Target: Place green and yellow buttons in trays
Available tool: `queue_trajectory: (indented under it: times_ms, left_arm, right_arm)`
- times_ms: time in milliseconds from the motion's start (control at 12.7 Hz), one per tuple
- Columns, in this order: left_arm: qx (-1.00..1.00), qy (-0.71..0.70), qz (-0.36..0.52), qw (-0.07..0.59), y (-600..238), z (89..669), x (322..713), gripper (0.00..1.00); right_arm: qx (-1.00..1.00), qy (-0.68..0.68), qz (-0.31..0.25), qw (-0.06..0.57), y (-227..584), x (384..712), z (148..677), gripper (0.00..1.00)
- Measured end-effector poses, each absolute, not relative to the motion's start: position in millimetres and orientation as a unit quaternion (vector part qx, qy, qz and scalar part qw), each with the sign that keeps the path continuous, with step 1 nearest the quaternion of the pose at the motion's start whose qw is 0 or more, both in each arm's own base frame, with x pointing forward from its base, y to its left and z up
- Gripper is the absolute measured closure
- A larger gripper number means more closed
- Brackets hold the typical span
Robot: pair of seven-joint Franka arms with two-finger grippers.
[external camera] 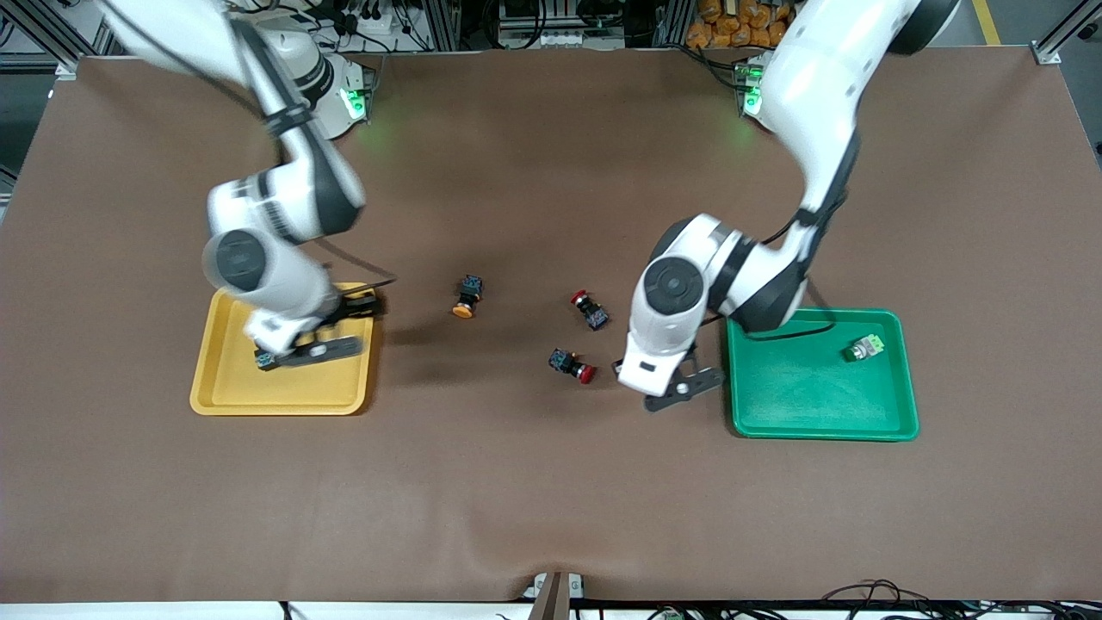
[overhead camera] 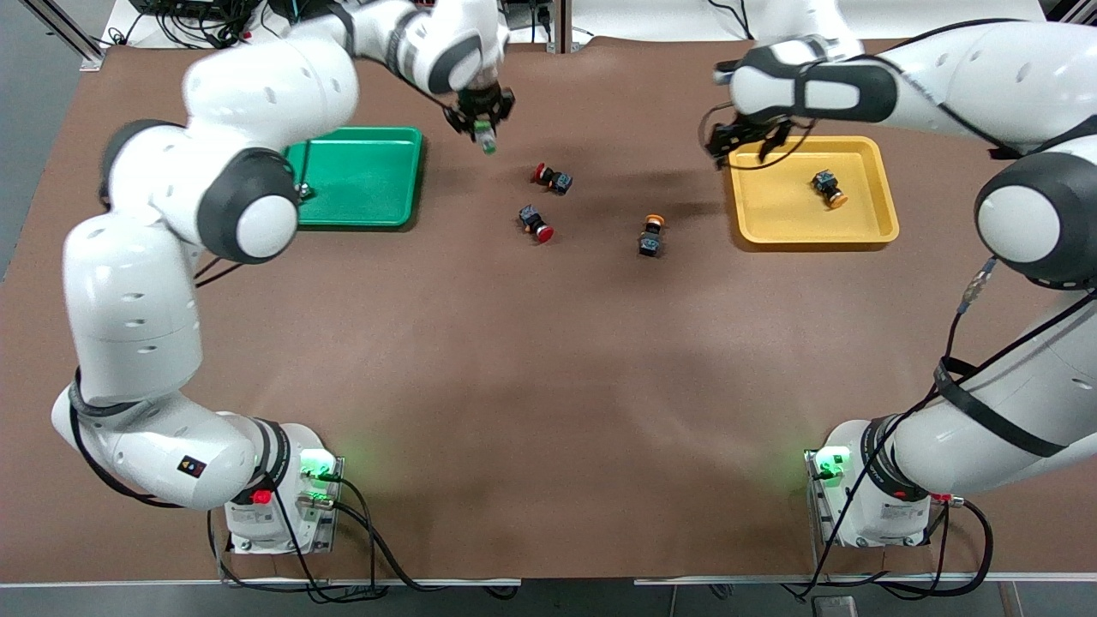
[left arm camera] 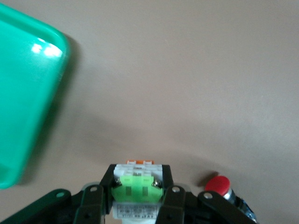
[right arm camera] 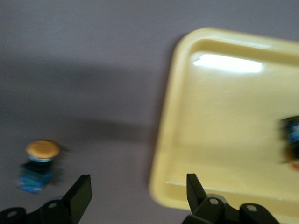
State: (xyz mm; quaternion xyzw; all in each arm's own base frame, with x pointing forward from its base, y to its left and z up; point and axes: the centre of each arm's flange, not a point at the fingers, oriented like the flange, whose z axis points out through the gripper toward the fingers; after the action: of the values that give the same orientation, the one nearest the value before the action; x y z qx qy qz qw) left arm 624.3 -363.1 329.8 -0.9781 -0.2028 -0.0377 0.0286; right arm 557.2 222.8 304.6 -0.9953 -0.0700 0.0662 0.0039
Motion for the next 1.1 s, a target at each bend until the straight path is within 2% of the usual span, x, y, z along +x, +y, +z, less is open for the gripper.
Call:
queue_trajectory:
  times_ms: [235,471,785,1099]
  left_arm:
    - [-0.967,-0.248,-0.038,0.049,-295,424,631,0.59]
    - [-0.963,-0.258,-0.004,0.082,-212,448,640,0.59]
    - [-0.971,-0.215,0.047,0.098,-124,410,658,0.59]
    - [-0.973,-0.178,0.107,0.102,-97,296,672,0.59]
  right_arm:
    - [-0.997,-0.034,0.063,0.002,266,533,294,0.09]
    - [-0.999,-0.019,0.046,0.007,300,505,265,0.09]
    - [-0.999,0.001,0.041,0.005,351,465,246,0.09]
    - [-0.999,0.010,0.033,0.010,371,448,233,0.09]
